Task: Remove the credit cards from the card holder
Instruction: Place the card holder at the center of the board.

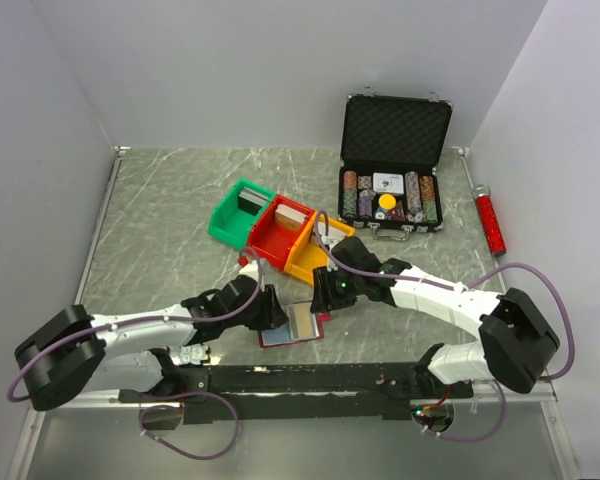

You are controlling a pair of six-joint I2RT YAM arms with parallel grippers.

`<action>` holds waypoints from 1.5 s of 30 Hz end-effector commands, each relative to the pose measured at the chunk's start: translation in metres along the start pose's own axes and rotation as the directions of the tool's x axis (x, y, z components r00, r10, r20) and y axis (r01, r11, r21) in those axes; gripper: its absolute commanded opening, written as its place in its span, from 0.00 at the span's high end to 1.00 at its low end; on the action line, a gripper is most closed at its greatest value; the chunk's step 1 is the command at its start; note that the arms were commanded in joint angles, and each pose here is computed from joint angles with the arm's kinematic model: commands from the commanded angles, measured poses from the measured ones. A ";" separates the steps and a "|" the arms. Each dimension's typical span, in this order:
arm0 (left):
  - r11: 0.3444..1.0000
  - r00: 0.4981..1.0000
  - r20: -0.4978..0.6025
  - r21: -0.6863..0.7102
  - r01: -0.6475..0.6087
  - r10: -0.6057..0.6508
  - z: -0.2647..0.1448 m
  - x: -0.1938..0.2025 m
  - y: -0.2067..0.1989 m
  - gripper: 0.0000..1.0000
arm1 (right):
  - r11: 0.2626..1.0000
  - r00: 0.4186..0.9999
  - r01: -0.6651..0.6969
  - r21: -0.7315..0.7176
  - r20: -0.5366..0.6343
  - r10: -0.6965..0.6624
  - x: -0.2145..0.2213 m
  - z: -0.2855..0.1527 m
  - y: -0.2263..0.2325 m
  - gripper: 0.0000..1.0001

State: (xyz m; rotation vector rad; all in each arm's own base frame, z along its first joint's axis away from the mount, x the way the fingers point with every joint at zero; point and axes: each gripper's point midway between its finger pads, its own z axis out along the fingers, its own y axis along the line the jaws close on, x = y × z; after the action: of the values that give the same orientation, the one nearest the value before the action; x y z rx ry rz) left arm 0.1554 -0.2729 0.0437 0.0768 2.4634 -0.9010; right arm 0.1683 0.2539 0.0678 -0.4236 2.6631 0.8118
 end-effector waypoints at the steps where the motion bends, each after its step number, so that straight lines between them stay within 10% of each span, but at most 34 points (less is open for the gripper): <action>1: 0.998 0.999 0.043 -0.056 -0.022 0.024 -0.010 -0.010 0.007 0.55 | 0.991 0.995 0.047 -0.123 0.088 -0.037 -0.017 -0.012 0.029 0.48; 17: 0.989 1.000 -0.016 -0.148 -0.007 0.004 0.008 0.016 0.042 0.99 | 0.977 0.999 -0.035 -0.211 -0.046 0.026 -0.002 0.028 0.034 0.53; 45: 0.985 1.000 -0.023 -0.169 -0.021 0.018 0.010 0.020 0.050 0.99 | 0.969 0.997 -0.066 -0.239 -0.065 0.051 0.004 0.033 0.027 0.46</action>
State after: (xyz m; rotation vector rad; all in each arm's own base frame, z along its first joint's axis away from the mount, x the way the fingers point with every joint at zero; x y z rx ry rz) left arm 0.1628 -0.2643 0.0230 0.0410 2.4713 -0.8095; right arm 0.1570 0.2804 0.0359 -0.4080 2.7313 1.0607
